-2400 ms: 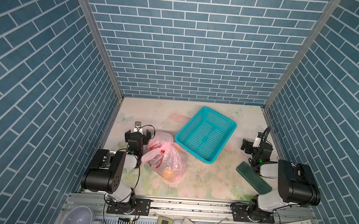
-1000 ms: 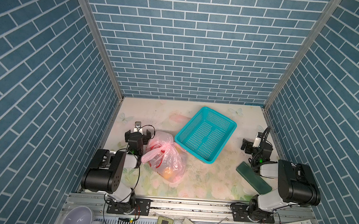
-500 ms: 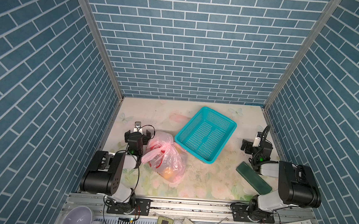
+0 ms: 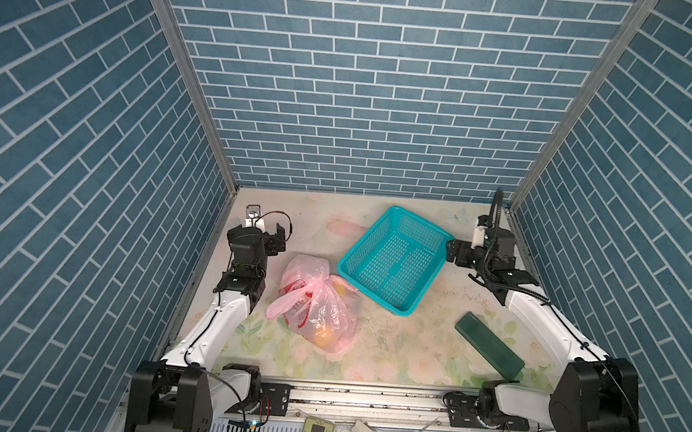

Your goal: Untie the knot of the plastic bag and take out the fruit

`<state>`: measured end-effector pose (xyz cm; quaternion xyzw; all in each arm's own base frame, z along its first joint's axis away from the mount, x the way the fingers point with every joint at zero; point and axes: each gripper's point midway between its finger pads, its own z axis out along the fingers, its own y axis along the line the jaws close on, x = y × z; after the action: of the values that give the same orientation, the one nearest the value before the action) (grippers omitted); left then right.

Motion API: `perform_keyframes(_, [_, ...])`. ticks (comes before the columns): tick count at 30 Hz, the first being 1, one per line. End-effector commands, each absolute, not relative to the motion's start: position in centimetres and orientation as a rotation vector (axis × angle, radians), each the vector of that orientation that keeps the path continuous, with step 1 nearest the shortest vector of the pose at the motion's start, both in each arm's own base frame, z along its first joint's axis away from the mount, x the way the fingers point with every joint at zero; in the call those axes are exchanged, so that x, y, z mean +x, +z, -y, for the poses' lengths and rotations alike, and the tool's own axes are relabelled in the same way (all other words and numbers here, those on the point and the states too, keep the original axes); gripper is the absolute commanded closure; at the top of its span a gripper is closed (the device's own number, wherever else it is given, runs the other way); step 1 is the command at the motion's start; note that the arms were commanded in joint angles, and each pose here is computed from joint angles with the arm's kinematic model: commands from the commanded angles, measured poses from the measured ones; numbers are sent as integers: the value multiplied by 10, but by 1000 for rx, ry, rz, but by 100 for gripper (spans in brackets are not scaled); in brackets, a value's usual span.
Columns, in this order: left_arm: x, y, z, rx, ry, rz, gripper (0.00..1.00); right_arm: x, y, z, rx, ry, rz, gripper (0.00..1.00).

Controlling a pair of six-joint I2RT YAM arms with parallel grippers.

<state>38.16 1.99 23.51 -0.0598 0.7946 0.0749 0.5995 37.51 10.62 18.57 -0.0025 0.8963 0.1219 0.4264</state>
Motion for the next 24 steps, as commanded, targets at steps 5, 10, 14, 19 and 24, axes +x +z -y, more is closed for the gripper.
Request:
perform_keyframes(5, [377,235,-4,-161,40,-1934,0,319,131,-127,212,313,-2573,25])
perform_keyframes(10, [384,238,8,-133,11,-1938,0,336,126,-149,176,374,-2575,26])
perform_keyframes(14, [388,241,14,-123,1,-1935,0,348,118,-155,153,343,-2634,34])
perform_keyframes(19, [386,241,18,-123,-11,-1932,0,355,109,-153,151,279,-2673,52])
perform_keyframes(24, [382,239,18,-121,-9,-1933,0,366,108,-151,142,208,-2697,72])
